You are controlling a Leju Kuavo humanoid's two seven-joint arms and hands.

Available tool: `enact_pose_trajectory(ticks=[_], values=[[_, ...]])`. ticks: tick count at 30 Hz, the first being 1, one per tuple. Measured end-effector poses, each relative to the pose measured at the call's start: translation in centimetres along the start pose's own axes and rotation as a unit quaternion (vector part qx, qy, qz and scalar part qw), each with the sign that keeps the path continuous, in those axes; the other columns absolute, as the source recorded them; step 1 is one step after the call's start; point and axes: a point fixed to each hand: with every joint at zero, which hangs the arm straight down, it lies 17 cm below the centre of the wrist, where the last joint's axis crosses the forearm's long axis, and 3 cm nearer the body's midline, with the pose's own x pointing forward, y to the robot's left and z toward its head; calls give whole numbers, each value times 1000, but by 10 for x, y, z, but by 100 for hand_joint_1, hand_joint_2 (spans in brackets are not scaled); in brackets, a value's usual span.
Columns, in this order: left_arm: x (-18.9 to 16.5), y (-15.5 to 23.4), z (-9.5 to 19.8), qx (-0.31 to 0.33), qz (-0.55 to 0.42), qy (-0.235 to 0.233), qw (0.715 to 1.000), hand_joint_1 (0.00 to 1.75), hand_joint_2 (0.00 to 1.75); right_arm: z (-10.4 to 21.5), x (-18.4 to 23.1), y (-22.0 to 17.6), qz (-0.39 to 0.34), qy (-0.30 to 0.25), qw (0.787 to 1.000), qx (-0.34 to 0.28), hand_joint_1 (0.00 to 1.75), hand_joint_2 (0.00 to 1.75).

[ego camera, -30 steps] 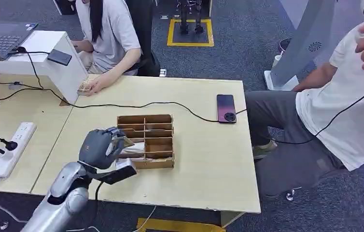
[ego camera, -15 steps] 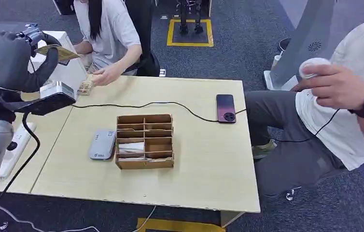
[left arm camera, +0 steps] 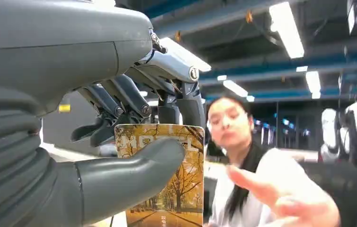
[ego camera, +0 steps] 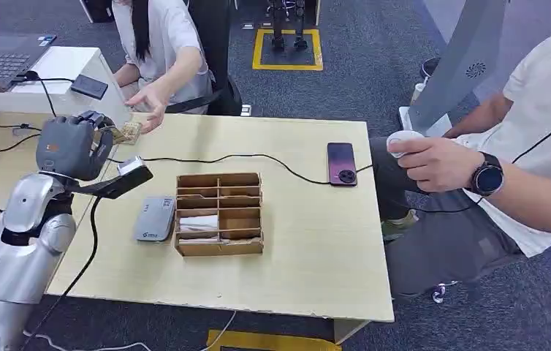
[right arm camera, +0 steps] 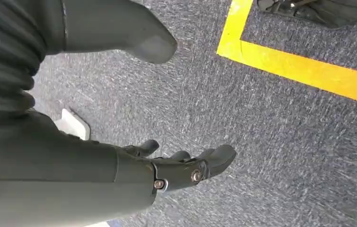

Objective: Pass the card to the sensor for recognition and then transmit it.

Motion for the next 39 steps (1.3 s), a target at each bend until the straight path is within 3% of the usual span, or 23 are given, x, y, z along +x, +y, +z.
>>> enact_pose_trajectory(ticks=[7,16,17,28,31,35,39], values=[[-15,-29,7,-7,-13,45,999,175,175,0,2,1,-1,-2,1000,0,0,175],[-22,-52,13,-30,-21,58,998,175,175,1,0,2,0,2,1000,1,0,175],[-24,-54,16,-32,-20,59,998,2,175,1,0,2,0,3,1000,1,0,175],[-35,-51,26,-27,-27,69,997,0,175,1,2,5,-2,-1,1000,2,0,175],[-62,-33,34,13,-46,114,992,0,175,1,1,4,-5,3,1000,1,0,175],[-106,-7,64,69,-75,154,983,0,175,2,-3,6,-11,9,1000,1,0,175],[-153,4,125,95,-67,208,971,0,175,2,-8,6,-30,20,999,-2,0,175]])
